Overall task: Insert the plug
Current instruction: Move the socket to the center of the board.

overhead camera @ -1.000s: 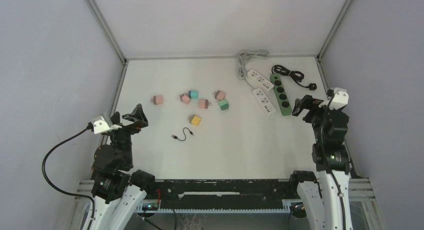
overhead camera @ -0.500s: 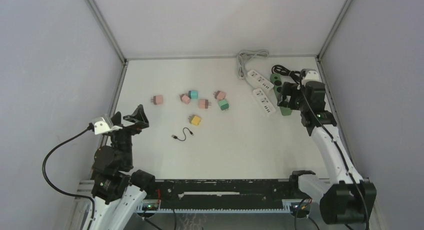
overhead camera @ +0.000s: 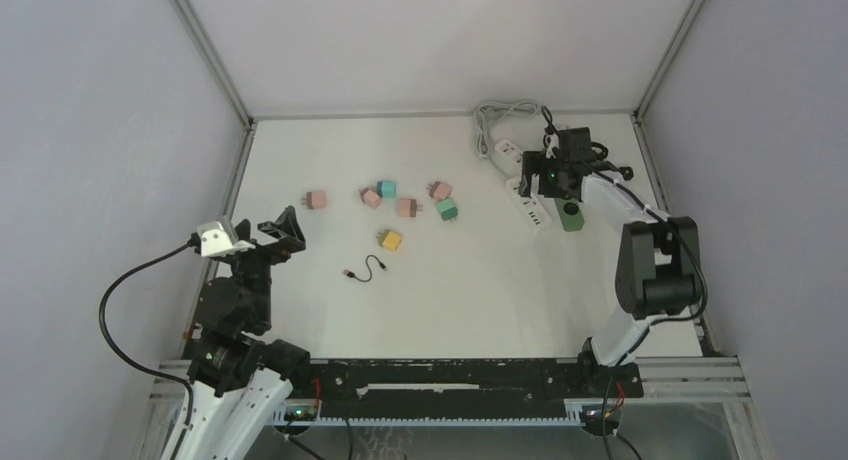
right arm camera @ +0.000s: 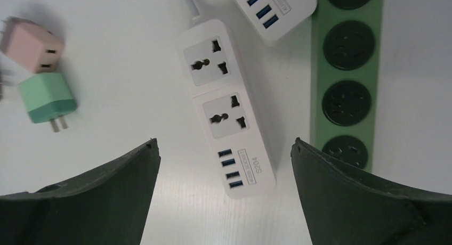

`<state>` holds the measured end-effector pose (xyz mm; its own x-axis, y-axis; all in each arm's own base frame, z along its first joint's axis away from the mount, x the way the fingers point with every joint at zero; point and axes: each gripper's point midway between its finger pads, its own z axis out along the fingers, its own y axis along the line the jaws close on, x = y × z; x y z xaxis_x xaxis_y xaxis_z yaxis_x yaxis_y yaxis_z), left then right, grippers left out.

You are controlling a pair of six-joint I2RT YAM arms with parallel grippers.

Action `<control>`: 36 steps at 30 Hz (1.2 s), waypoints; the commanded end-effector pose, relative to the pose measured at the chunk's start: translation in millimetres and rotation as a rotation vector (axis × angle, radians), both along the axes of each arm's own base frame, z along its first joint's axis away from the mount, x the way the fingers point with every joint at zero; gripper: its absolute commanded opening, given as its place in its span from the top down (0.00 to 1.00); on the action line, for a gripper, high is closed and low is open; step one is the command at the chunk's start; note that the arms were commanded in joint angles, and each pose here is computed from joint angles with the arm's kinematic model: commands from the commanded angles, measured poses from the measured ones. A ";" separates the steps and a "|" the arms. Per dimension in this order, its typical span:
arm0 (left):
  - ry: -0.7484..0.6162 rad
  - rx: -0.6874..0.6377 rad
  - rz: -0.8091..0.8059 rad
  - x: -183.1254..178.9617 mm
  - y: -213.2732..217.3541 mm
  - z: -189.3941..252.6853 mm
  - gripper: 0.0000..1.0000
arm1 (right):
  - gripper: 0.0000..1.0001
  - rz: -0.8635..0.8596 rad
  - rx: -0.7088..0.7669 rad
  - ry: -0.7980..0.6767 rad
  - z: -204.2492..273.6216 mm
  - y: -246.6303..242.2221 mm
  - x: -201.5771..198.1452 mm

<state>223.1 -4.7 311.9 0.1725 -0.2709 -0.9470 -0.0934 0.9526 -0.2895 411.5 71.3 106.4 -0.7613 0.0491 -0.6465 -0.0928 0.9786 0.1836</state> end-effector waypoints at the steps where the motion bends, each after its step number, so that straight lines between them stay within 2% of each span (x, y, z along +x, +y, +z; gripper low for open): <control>1: -0.001 0.023 -0.013 6.3 -4.6 -1.1 0.00 | 0.02 0.044 -0.059 0.045 -10.9 5.5 14.7; 6: 0.004 0.027 -0.017 7.8 -5.9 -2.2 0.00 | 0.06 0.074 -0.085 0.135 -35.5 9.9 23.0; 14: 0.000 0.024 -0.024 7.0 -6.9 -1.6 0.00 | 0.13 0.119 -0.180 0.261 -70.0 17.9 12.1; 19: -0.013 0.017 -0.033 5.3 -7.7 0.4 0.00 | 0.26 0.141 -0.173 0.284 -72.4 24.9 5.2; 23: -0.025 0.009 -0.036 2.8 -7.5 2.7 0.00 | 0.43 0.164 -0.165 0.294 -66.9 35.2 -3.2; 26: -0.037 0.001 -0.035 0.0 -6.4 4.5 0.00 | 0.53 0.192 -0.170 0.299 -60.7 48.2 -12.7; 29: -0.049 -0.015 -0.030 -3.1 -4.3 6.3 0.00 | 0.58 0.201 -0.180 0.290 -52.5 60.6 -23.3; 36: -0.076 -0.042 -0.050 -10.9 -4.9 10.0 0.00 | 0.63 0.194 -0.187 0.297 -42.8 82.5 -61.1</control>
<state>215.5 -4.4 316.8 0.2070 -0.2871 -0.9353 -0.0673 0.9495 -0.3064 368.4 146.0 38.3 -0.9045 -0.2412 -0.3517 -0.2776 0.9590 0.0564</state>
